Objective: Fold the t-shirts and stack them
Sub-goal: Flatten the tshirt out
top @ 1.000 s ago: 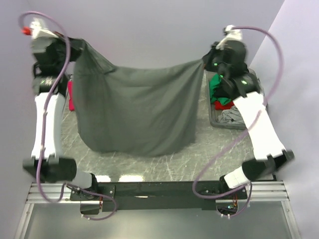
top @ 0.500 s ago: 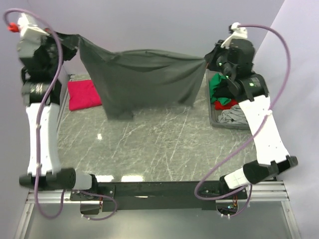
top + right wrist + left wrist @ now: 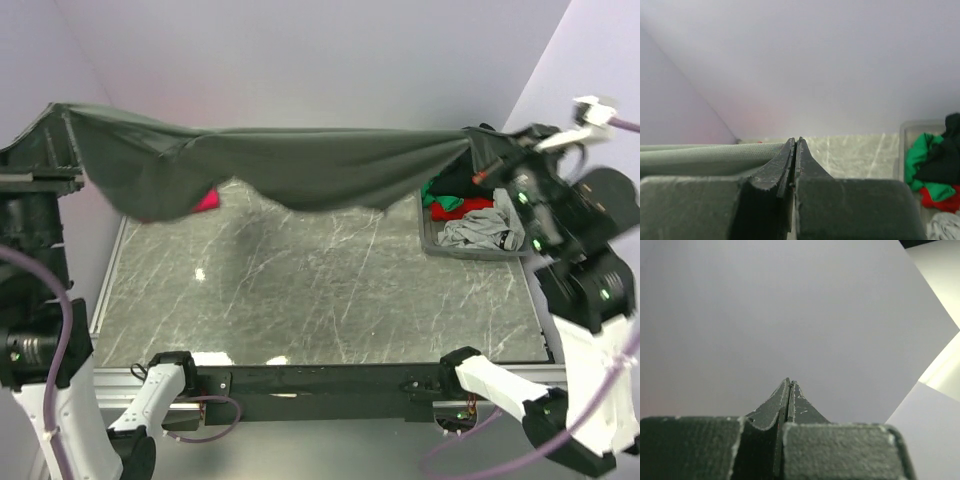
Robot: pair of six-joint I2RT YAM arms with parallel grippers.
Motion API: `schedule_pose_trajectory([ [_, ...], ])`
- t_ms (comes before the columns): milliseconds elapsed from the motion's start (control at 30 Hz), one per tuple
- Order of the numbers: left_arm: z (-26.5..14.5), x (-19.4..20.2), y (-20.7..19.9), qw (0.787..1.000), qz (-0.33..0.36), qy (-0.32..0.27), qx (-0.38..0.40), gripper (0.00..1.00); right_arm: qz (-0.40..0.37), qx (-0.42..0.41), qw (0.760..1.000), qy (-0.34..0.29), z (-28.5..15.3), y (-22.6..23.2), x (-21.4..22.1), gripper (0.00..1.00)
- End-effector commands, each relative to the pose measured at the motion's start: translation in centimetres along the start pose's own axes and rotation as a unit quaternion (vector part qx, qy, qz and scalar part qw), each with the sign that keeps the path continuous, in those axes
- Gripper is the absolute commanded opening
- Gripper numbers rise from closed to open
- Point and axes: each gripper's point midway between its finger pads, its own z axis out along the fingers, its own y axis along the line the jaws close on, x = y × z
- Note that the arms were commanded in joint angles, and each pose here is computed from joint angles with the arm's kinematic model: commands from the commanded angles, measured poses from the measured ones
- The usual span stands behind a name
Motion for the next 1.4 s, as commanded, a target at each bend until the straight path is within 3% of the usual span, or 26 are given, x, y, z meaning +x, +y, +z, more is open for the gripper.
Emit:
schedule_pose_trajectory([
  [0, -0.1, -0.5, 0.9, 0.999, 0.01, -0.006, -0.032, 0.0, 0.017, -0.005, 1.0, -0.021, -0.5, 0.4, -1.2, 0.0],
  [133, 0.7, 0.3, 0.9, 1.0, 0.007, 0.008, -0.025, 0.0, 0.035, 0.003, 0.999, -0.016, 0.1, 0.4, -1.0, 0.0],
  [233, 3.2, 4.4, 3.1, 0.997, -0.011, 0.064, -0.044, 0.0, 0.041, 0.007, 0.999, -0.008, 1.8, 0.4, 0.0, 0.0],
  [400, 8.1, 16.1, 9.9, 0.975, -0.05, 0.201, -0.082, 0.0, 0.029, 0.036, 0.998, 0.052, 6.5, -1.6, 5.6, 0.0],
  [567, 9.1, 31.2, 20.0, 0.921, -0.062, 0.356, -0.148, 0.02, 0.02, 0.079, 0.985, 0.149, 13.7, -7.7, 17.1, 0.0],
  [633, 9.3, 34.6, 22.3, 0.906, -0.053, 0.391, -0.154, 0.22, 0.007, 0.093, 0.976, 0.194, 16.7, -10.5, 21.8, 0.0],
  [667, 9.0, 38.2, 24.7, 0.89, -0.054, 0.421, -0.169, 0.35, 0.002, 0.101, 0.972, 0.214, 17.7, -11.5, 23.4, 0.0],
  [700, 9.5, 39.0, 25.1, 0.885, -0.049, 0.43, -0.168, 0.53, -0.004, 0.105, 0.961, 0.255, 19.5, -12.7, 26.5, 0.11],
  [733, 9.4, 40.1, 26.0, 0.88, -0.043, 0.44, -0.175, 0.6, -0.004, 0.106, 0.955, 0.275, 20.3, -13.3, 27.8, 0.34],
  [767, 8.9, 42.0, 27.4, 0.868, -0.041, 0.457, -0.191, 0.64, -0.006, 0.108, 0.95, 0.294, 21.1, -13.9, 29.0, 0.39],
  [800, 8.6, 42.4, 27.5, 0.861, -0.04, 0.466, -0.2, 0.67, -0.013, 0.119, 0.939, 0.323, 22.1, -14.8, 30.7, 0.42],
  [933, 6.2, 42.4, 27.8, 0.85, -0.021, 0.48, -0.216, 0.76, -0.011, 0.113, 0.934, 0.338, 22.5, -14.7, 31.9, 0.62],
  [1067, 1.6, 41.4, 28.0, 0.827, -0.012, 0.506, -0.244, 0.78, -0.009, 0.099, 0.932, 0.349, 20.5, -13.2, 32.5, 0.64],
  [1300, -9.0, 42.7, 30.9, 0.75, -0.024, 0.573, -0.33, 0.8, -0.002, 0.056, 0.903, 0.425, 14.0, -7.4, 37.7, 0.64],
  [1367, -10.5, 43.0, 30.8, 0.741, -0.031, 0.584, -0.33, 0.8, 0.004, 0.029, 0.892, 0.451, 12.5, -5.0, 39.6, 0.64],
])
